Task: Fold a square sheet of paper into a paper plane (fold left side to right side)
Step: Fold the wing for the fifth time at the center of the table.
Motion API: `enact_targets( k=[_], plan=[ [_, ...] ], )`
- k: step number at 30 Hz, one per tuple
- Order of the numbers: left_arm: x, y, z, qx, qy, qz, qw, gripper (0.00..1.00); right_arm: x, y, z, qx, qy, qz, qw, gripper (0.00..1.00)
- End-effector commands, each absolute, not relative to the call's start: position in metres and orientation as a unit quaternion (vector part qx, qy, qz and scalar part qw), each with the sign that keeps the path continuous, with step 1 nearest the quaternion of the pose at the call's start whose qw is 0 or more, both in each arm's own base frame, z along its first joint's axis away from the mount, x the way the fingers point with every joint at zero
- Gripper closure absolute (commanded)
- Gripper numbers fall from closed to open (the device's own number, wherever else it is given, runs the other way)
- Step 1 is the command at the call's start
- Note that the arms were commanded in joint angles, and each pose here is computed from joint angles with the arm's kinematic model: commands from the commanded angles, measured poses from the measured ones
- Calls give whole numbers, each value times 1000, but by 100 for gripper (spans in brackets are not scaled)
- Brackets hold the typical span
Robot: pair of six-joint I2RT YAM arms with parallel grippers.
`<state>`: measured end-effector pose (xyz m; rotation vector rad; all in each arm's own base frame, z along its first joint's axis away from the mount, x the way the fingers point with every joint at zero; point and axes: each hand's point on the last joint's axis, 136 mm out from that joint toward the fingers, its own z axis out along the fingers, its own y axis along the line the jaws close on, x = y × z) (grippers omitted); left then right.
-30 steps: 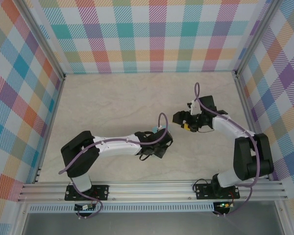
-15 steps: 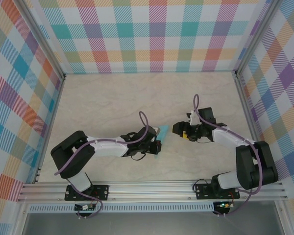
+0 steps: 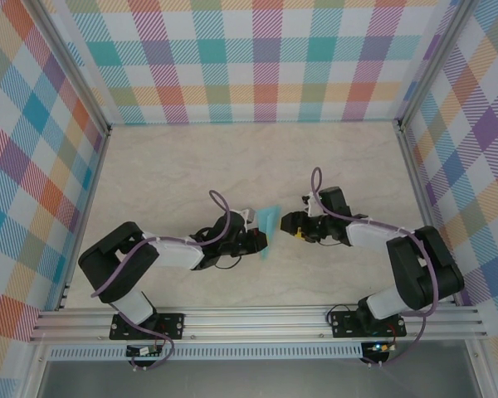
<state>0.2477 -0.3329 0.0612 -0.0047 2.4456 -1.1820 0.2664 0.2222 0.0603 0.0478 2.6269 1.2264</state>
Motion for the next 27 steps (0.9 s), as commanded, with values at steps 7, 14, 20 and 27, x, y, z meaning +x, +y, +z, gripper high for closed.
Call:
enact_targets(
  k=[7,14,20,27],
  plan=[
    [255,-331,56,-34,867,-453,204,100,290,239,59,28,889,434,144,40],
    [258,-326,52,-53,866,-458,195,100,297,256,56,20,888,437,140,43],
    [259,-325,50,-62,864,-465,184,100,302,261,49,27,894,428,134,47],
    [260,-325,46,-74,861,-471,176,100,306,263,41,39,897,421,128,50]
  ],
)
